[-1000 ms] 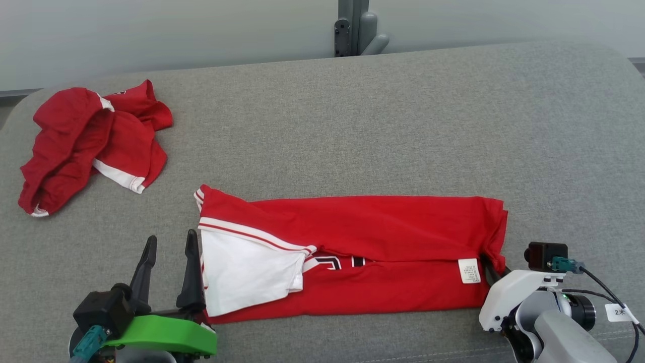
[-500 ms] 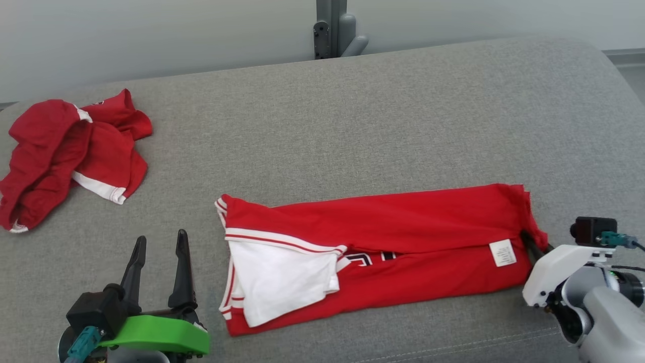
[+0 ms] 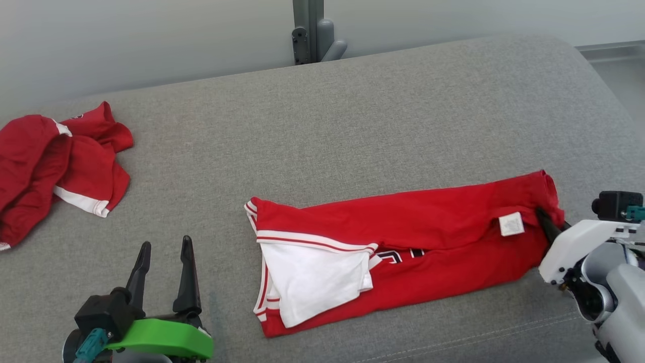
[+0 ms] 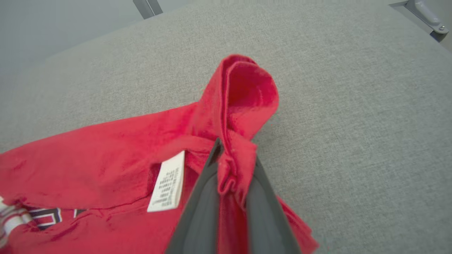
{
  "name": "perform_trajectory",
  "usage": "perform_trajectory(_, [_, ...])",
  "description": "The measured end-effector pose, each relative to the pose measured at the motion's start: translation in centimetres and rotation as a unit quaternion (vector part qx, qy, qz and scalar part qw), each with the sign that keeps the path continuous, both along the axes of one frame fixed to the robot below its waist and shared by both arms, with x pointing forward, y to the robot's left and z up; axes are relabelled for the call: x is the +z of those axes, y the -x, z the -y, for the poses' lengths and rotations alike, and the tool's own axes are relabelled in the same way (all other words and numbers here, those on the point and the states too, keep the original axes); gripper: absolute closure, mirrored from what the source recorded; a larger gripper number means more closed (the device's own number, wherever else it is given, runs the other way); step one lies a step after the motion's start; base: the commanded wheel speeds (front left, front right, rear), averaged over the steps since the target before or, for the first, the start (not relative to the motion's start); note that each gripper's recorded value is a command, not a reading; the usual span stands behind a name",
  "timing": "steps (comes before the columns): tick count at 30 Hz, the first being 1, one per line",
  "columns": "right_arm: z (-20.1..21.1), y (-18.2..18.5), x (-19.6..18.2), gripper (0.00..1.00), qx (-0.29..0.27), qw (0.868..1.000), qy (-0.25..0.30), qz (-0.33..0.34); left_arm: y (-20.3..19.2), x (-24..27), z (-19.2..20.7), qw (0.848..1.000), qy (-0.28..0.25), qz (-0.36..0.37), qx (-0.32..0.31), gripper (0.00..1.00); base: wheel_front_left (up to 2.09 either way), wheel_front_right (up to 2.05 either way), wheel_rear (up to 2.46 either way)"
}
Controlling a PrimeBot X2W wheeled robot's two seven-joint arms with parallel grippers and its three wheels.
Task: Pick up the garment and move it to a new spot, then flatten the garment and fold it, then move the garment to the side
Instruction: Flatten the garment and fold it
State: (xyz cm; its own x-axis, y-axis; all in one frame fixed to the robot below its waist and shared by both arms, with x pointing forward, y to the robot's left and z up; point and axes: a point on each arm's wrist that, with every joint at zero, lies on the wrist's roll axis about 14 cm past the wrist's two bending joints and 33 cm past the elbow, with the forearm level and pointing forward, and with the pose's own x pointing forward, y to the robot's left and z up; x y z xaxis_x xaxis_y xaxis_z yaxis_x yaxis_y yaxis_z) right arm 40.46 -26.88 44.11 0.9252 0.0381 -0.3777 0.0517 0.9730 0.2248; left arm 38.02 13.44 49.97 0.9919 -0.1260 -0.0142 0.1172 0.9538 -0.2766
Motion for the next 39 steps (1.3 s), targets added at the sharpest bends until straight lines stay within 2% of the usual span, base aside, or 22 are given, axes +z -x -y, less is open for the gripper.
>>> perform_trajectory(3, [-2.5, -0.5, 1.4, 1.00, 0.024, 0.999, -0.036, 0.018, 0.2, 0.1, 0.2, 1.000, 0.001, 0.002, -0.003, 0.00, 0.00, 0.00, 0.00])
perform_trajectory(9, [-7.3, -0.4, 4.6, 1.00, 0.095, 0.992, -0.072, 0.049, 0.7, 0.4, 0.4, 1.000, 0.002, 0.005, -0.006, 0.00, 0.00, 0.00, 0.00])
perform_trajectory(19, [-17.5, 0.7, 8.3, 1.00, 0.217, 0.962, -0.144, 0.078, 1.7, 0.8, -0.5, 1.000, 0.006, 0.010, 0.008, 0.00, 0.00, 0.00, 0.00])
perform_trajectory(26, [-24.3, 1.3, 7.7, 1.00, 0.273, 0.942, -0.187, 0.054, 2.1, 0.9, -1.3, 1.000, 0.008, 0.011, 0.020, 0.00, 0.00, 0.00, 0.00])
perform_trajectory(31, [-28.1, 1.4, 6.5, 1.00, 0.295, 0.933, -0.205, 0.033, 2.2, 0.9, -1.8, 1.000, 0.009, 0.011, 0.027, 0.00, 0.00, 0.00, 0.00])
perform_trajectory(39, [-31.6, 1.6, 4.0, 1.00, 0.311, 0.924, -0.224, -0.009, 2.2, 0.6, -3.0, 0.999, 0.009, 0.007, 0.046, 0.00, 0.00, 0.00, 0.00])
